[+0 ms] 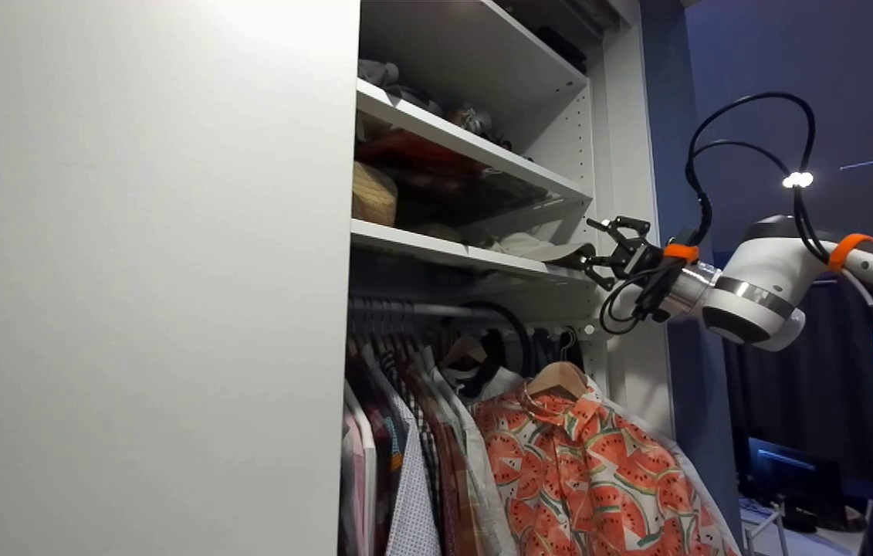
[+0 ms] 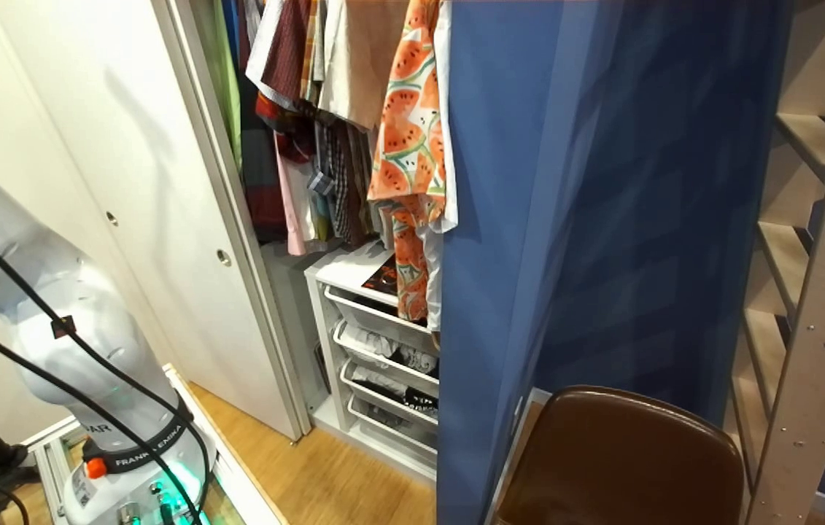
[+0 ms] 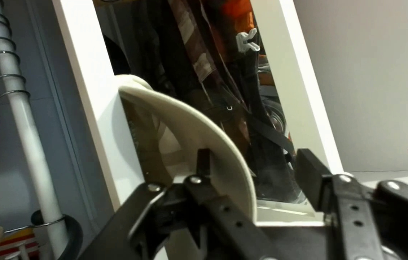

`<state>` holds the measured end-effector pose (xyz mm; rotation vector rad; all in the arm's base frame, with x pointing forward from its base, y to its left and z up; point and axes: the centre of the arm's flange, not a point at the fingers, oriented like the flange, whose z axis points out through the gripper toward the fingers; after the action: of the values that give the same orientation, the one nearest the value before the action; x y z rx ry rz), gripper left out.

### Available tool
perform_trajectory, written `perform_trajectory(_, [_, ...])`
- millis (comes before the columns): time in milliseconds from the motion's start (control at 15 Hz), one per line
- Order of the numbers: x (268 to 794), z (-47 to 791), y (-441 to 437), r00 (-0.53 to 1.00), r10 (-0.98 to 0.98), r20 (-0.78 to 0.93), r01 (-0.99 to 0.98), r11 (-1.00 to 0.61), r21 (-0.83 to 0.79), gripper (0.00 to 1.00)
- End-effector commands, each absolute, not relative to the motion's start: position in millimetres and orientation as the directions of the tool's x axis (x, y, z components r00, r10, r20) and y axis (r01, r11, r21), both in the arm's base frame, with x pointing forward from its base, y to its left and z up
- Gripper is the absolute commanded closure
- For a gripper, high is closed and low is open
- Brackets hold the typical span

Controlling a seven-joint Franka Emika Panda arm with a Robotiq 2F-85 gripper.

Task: Hang the cap on the shirt

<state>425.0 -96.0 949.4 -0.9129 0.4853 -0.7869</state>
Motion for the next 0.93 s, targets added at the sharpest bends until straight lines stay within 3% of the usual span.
perform_trajectory(0, [431,948,-100,0.603,-0.797,-0.026,0.395,0.326,-0.859,0.69])
perform_trajectory(333, [434,941,-115,0.581,-0.814,-0.016,0.368,0.281,-0.886,0.99])
perform_trajectory(867, [401,942,-159,0.639,-0.769,0.012,0.373,0.295,-0.880,0.99])
